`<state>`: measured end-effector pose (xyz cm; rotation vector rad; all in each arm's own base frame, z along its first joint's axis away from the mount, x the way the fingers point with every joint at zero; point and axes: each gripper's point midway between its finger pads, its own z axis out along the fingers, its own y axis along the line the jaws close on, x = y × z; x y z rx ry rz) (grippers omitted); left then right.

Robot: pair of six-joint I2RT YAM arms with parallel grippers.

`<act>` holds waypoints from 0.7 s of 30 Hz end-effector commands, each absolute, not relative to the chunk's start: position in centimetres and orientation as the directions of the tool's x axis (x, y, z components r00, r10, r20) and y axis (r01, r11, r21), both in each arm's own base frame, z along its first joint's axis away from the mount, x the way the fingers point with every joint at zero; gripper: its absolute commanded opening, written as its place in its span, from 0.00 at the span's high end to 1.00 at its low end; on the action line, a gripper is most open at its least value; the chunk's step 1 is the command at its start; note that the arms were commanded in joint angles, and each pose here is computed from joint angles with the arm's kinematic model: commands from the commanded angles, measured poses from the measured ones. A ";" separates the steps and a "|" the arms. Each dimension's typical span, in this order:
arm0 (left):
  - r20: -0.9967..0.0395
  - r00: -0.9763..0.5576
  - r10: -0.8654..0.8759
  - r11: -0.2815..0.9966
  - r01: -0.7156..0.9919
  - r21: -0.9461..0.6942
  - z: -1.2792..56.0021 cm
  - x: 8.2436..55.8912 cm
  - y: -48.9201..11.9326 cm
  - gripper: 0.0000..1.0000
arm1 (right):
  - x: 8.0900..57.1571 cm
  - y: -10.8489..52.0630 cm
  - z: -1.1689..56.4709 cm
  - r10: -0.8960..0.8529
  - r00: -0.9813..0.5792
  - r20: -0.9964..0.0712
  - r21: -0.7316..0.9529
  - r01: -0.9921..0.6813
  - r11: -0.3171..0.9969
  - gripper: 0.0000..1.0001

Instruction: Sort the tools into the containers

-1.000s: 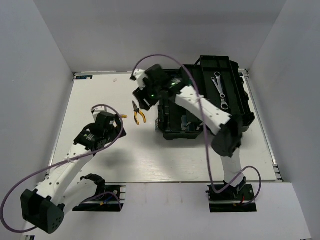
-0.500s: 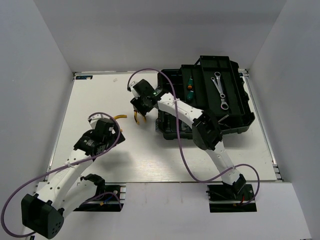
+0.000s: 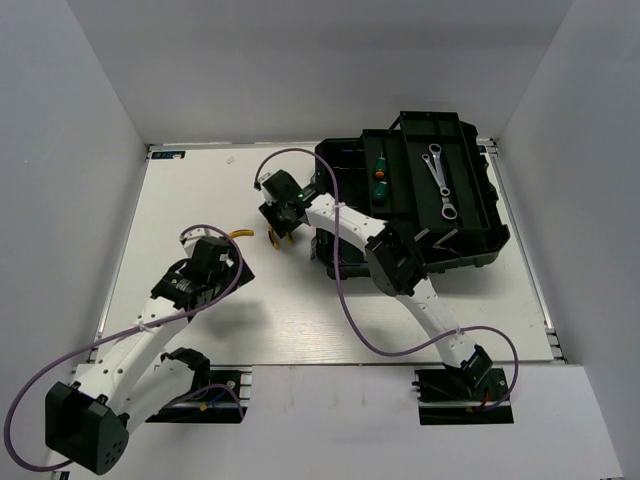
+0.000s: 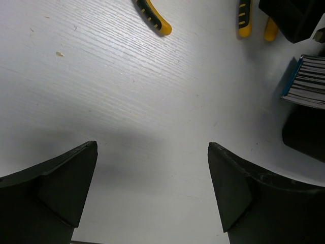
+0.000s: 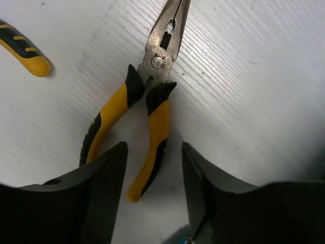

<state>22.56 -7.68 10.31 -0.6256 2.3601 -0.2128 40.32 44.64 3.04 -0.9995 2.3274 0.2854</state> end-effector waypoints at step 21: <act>-0.526 -0.593 -0.610 0.773 -0.592 -0.230 4.3 28.2 -6.0 0.00 | 37.6 43.5 18.1 -0.507 -0.483 -0.714 0.097 -0.785 0.612 1.00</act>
